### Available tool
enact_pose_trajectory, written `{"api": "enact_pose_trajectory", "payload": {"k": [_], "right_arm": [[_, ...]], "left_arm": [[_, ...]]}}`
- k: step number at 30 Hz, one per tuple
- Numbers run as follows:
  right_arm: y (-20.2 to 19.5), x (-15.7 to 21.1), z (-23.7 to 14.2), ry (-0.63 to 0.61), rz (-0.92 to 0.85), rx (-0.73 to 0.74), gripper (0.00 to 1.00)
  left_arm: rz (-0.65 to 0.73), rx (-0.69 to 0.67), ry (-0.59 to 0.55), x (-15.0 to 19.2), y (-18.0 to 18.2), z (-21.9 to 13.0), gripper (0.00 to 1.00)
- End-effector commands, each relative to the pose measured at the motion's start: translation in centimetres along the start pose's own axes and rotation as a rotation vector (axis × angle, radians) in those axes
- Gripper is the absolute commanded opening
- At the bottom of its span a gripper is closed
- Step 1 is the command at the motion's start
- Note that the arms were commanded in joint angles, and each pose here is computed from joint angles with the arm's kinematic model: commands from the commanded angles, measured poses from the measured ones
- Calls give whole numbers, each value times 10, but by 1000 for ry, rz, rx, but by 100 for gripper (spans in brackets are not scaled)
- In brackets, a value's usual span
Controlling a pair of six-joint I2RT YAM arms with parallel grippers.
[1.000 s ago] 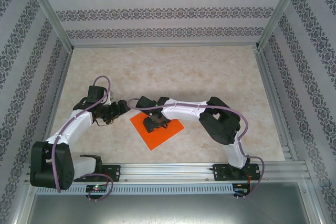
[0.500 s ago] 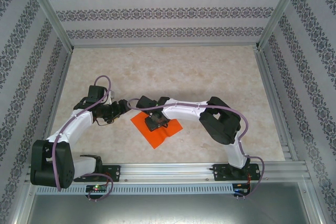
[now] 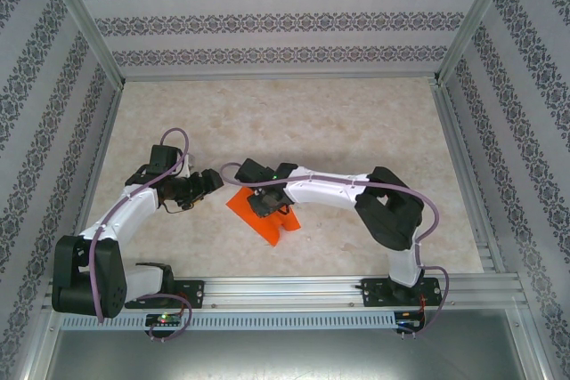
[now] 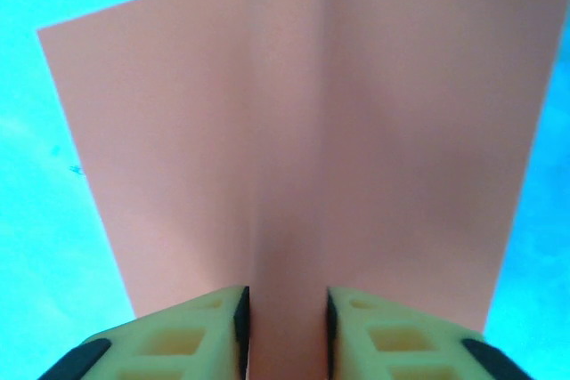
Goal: Fold a paper plane with a square sheet of paper (pick it up from the middle)
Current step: Fold the square sheet of paper in half at the center of the table.
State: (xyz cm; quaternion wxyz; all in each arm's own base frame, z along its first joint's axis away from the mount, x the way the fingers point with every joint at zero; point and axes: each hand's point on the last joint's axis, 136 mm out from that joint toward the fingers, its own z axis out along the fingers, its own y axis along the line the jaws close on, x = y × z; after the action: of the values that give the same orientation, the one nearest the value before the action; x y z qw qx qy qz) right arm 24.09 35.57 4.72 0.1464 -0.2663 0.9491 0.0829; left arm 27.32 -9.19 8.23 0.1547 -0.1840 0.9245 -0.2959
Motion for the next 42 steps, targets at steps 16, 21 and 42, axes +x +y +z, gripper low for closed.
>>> {"api": "enact_pose_trajectory", "payload": {"k": [16,21,42], "right_arm": [[26,-36,-86,-201,328,-605,25],[3,-35,-71,-219,492,-731,24],[-76,23,5,-173,591,-411,31]], "left_arm": [[51,121,-76,-12,-40,-37,81],[67,199,-60,-10,-62,-36,80],[231,183,152,25,-118,61,60]]}}
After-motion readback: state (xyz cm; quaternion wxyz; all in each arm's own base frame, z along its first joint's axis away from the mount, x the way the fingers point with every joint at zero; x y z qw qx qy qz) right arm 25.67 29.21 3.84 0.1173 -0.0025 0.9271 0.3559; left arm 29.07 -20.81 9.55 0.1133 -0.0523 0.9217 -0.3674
